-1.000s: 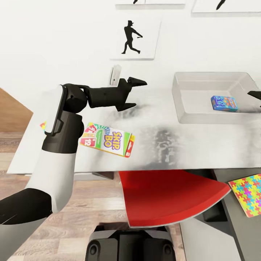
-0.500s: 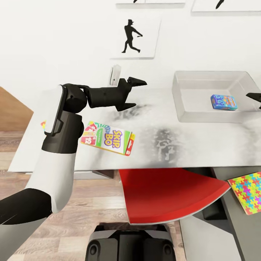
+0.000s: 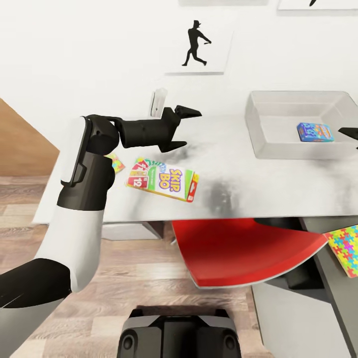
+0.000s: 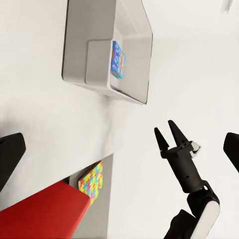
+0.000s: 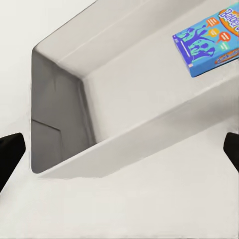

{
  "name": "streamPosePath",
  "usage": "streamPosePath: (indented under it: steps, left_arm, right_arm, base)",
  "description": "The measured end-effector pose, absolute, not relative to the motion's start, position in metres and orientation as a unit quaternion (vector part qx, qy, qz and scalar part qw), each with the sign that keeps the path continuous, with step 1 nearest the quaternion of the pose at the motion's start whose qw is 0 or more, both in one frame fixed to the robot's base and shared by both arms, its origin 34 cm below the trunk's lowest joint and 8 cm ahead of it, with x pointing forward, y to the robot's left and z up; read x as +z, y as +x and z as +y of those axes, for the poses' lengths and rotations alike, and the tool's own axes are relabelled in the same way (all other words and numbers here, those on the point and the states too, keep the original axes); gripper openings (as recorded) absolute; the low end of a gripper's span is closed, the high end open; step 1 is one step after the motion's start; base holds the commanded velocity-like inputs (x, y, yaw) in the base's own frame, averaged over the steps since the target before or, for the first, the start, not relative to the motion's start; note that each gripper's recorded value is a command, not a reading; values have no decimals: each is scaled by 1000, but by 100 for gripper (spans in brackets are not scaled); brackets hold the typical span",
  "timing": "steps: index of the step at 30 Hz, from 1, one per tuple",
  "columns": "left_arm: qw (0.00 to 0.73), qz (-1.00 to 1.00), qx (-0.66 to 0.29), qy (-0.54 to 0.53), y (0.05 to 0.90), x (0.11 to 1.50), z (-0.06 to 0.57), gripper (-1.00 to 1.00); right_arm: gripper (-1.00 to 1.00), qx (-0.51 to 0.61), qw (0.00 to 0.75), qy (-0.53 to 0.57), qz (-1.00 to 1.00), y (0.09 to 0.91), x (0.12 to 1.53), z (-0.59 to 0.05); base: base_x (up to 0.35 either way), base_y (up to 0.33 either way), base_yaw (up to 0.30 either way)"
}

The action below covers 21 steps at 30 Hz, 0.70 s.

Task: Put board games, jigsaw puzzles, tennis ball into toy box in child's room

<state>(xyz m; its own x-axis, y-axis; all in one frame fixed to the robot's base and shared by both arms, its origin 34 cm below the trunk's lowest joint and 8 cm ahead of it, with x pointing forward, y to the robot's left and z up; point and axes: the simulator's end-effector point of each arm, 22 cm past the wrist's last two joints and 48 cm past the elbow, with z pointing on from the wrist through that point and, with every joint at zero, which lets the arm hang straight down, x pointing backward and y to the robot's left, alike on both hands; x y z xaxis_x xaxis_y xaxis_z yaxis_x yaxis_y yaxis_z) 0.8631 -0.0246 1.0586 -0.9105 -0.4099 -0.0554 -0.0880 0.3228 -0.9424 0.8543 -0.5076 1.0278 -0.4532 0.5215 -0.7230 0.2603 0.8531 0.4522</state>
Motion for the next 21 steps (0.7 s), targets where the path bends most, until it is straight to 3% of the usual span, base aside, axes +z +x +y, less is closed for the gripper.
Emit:
streamPosePath:
  steps: [8,21]
  left_arm:
    - [145,800,-562,-154,863,1060,-24,100]
    - [144,800,-561,-155,860,1057,-23,100]
  right_arm:
    - [100,133,475,228,839,854,1035,-509]
    - [100,96,478,227,843,835,1046,-543]
  base:
    - [-139,183,-108]
    - [-32,43,-244]
